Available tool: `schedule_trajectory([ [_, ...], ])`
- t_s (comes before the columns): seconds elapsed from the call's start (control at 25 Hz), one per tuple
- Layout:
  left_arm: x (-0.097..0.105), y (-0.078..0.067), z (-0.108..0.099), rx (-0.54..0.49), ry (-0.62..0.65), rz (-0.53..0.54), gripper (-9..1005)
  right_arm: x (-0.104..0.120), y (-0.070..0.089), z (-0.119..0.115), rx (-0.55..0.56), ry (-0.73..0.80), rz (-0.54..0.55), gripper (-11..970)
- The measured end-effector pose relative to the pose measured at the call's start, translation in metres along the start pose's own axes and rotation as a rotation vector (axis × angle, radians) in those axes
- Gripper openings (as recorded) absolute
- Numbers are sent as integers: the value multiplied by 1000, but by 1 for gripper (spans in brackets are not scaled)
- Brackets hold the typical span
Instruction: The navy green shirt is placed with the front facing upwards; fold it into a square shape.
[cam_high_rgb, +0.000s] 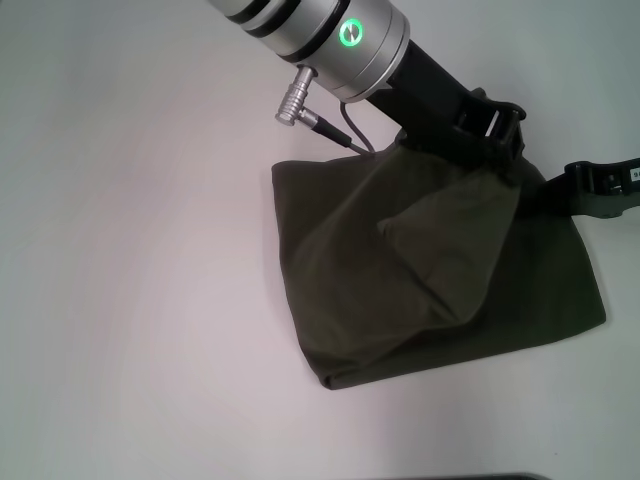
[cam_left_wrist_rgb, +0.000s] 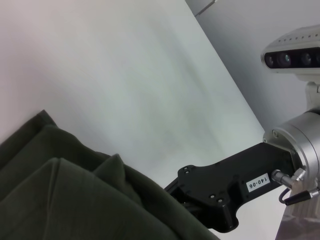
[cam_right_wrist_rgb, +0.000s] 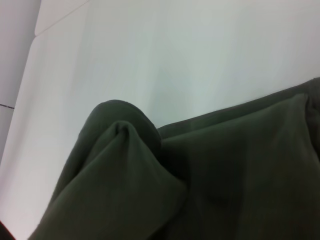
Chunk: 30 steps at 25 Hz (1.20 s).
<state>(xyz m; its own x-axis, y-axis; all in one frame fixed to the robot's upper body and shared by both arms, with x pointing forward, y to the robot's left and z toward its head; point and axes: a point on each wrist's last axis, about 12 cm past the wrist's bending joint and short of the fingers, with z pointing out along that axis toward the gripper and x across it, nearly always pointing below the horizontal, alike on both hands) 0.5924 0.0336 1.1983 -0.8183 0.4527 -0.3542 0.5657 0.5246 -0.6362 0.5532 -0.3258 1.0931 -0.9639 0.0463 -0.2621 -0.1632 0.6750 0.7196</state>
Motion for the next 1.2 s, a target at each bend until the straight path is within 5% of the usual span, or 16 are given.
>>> schedule_trajectory([
  [0.32, -1, 6, -4, 99, -59, -14, 54, 0, -1, -2, 3, -1, 0, 19],
  [0.76, -3, 11, -16, 150, -126, -1, 347, 0, -7, -16, 42, 11, 40, 19],
  [0.92, 6, 24, -33, 169, -150, -19, 510, -2, -11, -24, 73, 15, 44, 19],
  [1.2, 41, 69, -68, 191, -241, -152, 784, -12, -9, -61, 103, -36, 58, 20],
])
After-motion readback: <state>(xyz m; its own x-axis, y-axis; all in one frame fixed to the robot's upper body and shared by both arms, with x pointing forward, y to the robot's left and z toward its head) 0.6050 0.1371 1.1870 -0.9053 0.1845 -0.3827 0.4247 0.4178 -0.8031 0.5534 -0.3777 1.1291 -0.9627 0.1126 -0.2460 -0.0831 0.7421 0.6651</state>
